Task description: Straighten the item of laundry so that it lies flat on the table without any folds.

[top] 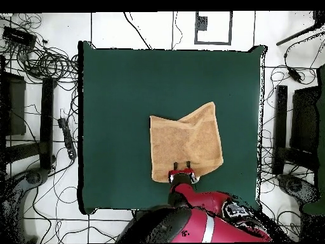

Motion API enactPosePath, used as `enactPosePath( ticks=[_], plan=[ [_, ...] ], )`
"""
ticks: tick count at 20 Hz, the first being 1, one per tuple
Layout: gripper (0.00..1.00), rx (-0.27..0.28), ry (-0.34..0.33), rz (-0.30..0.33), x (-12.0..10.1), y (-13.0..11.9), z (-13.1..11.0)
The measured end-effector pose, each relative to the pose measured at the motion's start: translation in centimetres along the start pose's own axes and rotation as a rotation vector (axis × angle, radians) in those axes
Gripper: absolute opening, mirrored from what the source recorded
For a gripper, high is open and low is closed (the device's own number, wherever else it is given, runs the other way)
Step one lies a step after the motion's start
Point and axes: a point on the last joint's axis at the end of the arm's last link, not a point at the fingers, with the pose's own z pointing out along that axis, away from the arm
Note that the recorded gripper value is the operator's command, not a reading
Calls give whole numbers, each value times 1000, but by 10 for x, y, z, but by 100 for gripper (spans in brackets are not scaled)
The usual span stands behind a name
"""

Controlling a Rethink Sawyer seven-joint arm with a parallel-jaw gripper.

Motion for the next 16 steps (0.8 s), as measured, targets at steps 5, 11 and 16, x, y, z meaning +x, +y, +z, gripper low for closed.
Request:
enactPosePath(
  ticks=[5, 11, 16],
  plan=[
    [100, 21, 23, 54, 6, -23, -14],
    [100, 46, 65, 108, 15, -43, -29],
    [100, 51, 78, 116, 16, -46, -35]
  ],
)
